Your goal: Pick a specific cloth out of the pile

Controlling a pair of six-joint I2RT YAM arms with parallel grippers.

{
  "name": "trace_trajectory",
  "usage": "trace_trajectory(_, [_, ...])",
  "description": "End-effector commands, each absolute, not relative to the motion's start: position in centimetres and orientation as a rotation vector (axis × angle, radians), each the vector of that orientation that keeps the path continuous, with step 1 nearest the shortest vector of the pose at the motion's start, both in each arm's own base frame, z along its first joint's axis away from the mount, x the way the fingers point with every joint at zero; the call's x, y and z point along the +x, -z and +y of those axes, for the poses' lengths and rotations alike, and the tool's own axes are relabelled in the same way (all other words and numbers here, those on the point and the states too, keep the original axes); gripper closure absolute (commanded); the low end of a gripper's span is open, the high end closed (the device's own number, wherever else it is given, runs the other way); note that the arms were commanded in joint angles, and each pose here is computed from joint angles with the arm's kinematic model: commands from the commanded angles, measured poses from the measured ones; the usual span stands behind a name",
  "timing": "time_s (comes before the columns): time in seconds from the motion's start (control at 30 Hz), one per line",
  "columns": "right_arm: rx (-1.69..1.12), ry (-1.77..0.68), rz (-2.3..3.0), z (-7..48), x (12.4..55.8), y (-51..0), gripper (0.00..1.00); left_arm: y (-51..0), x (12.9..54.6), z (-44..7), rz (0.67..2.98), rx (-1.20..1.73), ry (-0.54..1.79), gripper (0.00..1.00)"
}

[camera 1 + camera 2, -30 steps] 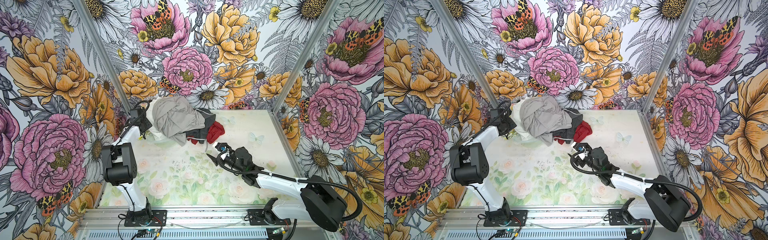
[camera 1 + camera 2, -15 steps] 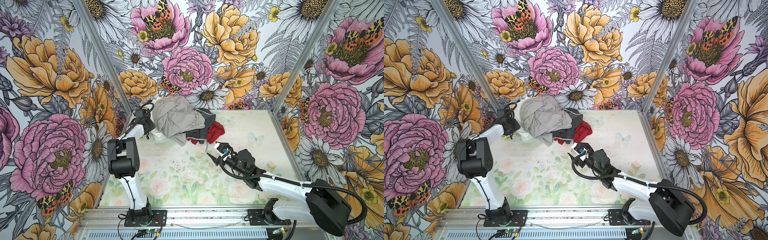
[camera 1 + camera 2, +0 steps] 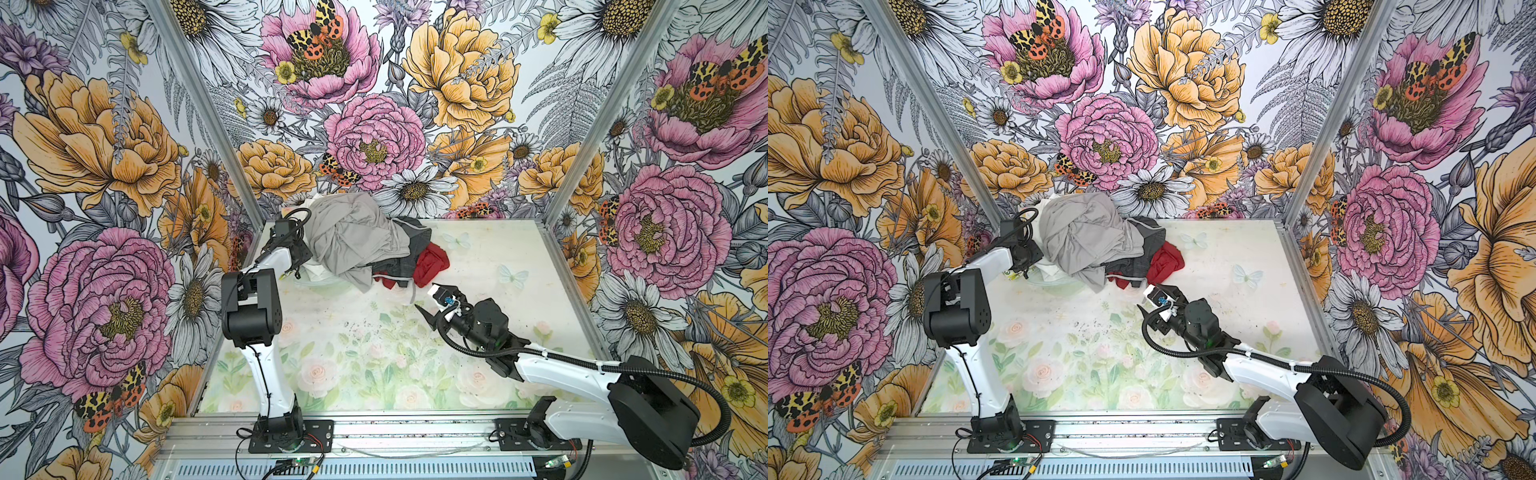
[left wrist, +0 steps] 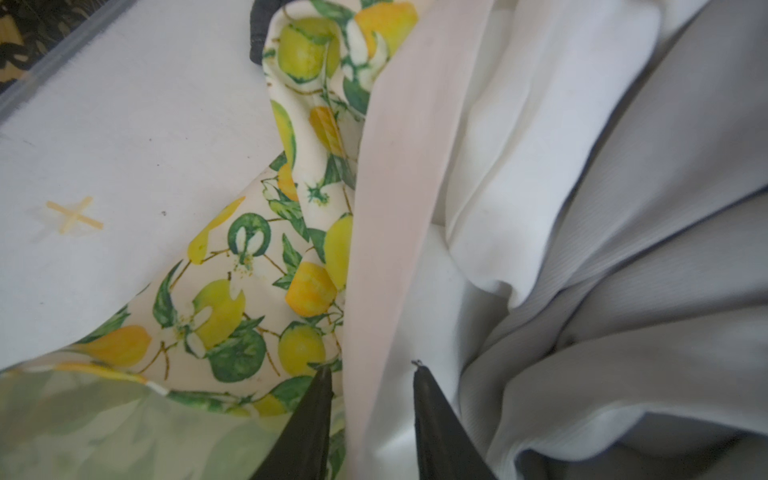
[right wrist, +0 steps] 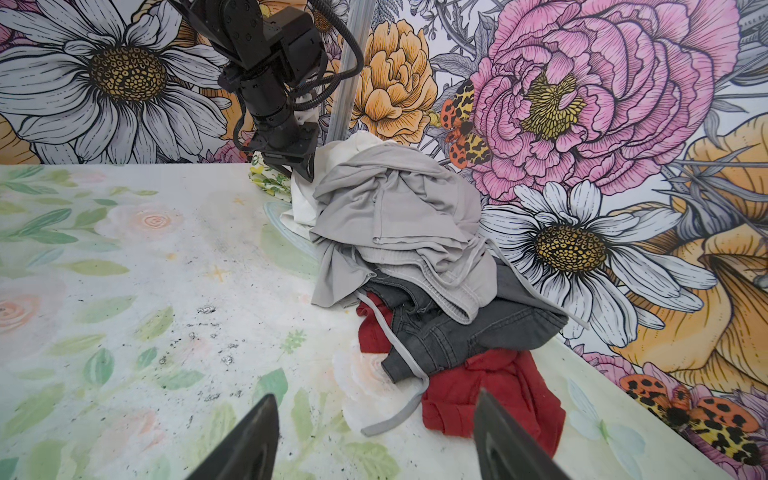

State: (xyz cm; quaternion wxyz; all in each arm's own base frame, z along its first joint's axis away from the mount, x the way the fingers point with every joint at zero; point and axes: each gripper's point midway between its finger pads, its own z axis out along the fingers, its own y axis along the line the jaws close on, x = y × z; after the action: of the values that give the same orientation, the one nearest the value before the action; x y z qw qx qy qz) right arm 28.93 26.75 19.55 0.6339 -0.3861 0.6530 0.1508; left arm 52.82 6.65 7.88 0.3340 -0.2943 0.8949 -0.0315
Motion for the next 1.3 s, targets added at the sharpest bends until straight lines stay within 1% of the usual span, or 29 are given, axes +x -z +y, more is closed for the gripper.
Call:
trace_trajectory(0.0, [-0.879,-0.32,1.485,26.7,29.2,-19.4,0.26,-8.9,54.0,6.8,2.307,-0.74,0.057,0.71])
trace_trajectory(0.1, [-0.879,-0.314,1.492,26.8,29.4,-19.1,0.26,-9.1,54.5,6.7,2.301,-0.732,0.067,0.85])
trace_trajectory(0.17, [-0.88,-0.31,1.498,26.8,29.5,-18.9,0.26,-9.2,54.7,6.6,2.297,-0.726,0.072,0.98])
trace_trajectory(0.2, [-0.879,-0.307,1.499,26.8,29.6,-18.9,0.26,-9.3,54.8,6.4,2.295,-0.719,0.074,1.0])
trace_trajectory(0.37, [-0.873,-0.296,1.507,26.6,29.8,-18.7,0.26,-11.3,55.3,5.9,2.258,-0.696,0.096,1.0])
trace_trajectory(0.57, [-0.845,-0.286,1.51,26.4,30.2,-18.8,0.26,-16.8,55.4,4.9,2.154,-0.656,0.146,1.0])
trace_trajectory(0.8, [-0.799,-0.28,1.514,26.0,30.5,-20.1,0.26,-25.0,55.3,4.8,1.979,-0.663,0.233,1.0])
trace_trajectory(0.9, [-0.765,-0.313,1.519,26.1,30.5,-20.9,0.26,-29.9,54.7,4.6,1.881,-0.66,0.273,1.0])
trace_trajectory(1.1, [-0.768,-0.371,1.516,27.6,30.6,-21.7,0.26,-37.4,53.2,4.8,1.732,-0.639,0.318,1.0])
trace_trajectory(1.27, [-0.776,-0.407,1.502,29.3,31.1,-22.7,0.26,-42.5,52.2,4.6,1.664,-0.604,0.382,1.0])
